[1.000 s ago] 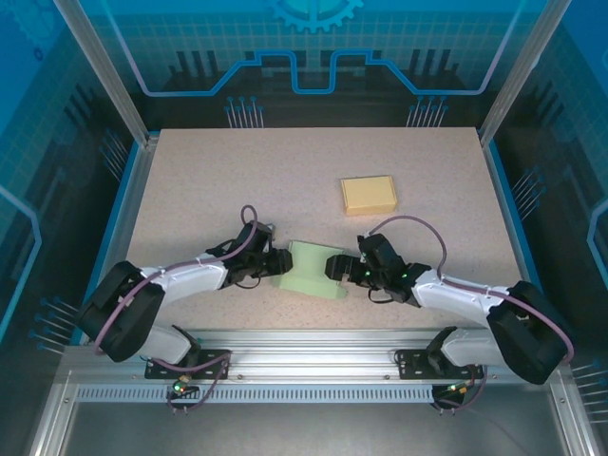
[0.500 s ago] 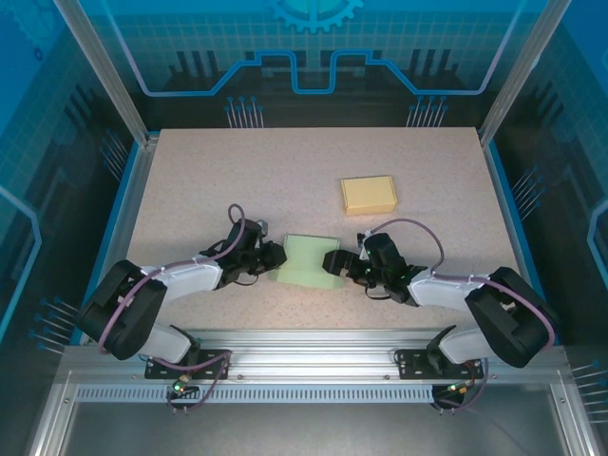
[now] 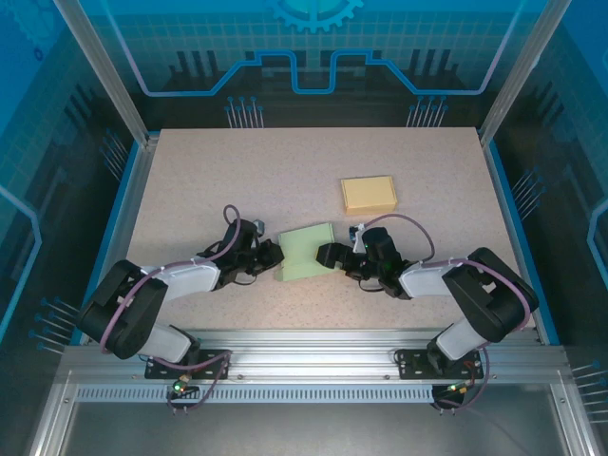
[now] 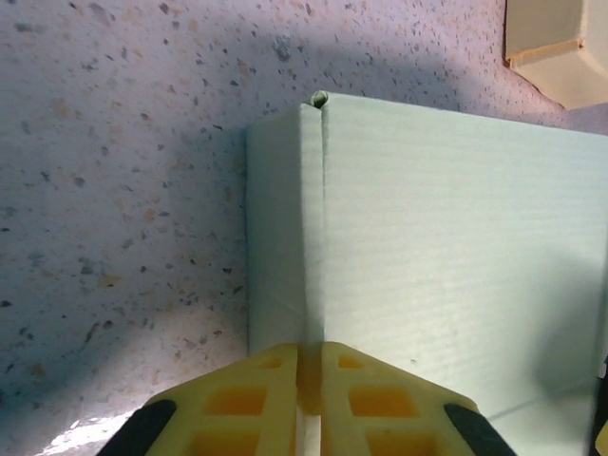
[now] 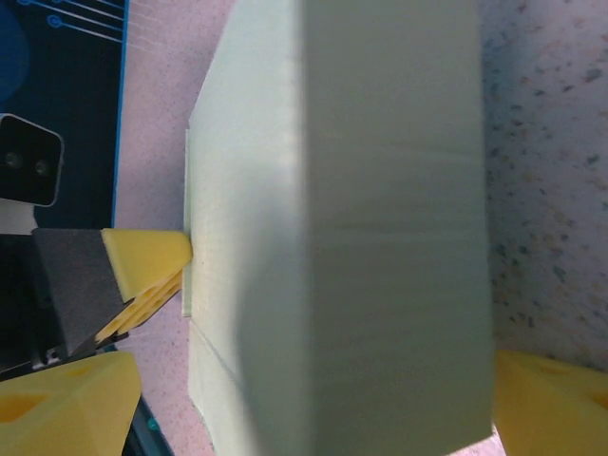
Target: Fold the paper box
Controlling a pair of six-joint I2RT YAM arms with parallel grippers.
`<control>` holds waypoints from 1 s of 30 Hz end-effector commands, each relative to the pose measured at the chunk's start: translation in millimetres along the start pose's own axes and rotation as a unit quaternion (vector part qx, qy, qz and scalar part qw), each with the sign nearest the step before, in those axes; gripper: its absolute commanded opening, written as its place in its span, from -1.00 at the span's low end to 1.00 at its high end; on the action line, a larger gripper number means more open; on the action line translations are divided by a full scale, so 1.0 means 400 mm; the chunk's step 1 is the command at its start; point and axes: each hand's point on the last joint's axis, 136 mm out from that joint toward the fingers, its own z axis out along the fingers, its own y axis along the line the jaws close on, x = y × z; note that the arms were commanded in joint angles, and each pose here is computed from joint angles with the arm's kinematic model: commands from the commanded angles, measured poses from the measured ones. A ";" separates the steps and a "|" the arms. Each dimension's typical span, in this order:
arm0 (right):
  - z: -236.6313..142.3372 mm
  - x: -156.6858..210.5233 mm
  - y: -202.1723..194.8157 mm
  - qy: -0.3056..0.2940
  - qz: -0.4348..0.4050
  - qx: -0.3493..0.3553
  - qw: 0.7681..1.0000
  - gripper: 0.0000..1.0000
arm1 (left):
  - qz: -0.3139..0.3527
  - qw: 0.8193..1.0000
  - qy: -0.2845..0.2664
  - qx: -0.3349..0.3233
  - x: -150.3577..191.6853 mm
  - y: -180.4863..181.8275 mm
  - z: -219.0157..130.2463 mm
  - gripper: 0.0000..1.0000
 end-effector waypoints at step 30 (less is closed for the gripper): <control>0.047 -0.060 0.061 0.012 0.010 -0.091 0.996 -0.22 | 0.019 1.000 -0.012 0.007 -0.026 -0.023 -0.038 -0.49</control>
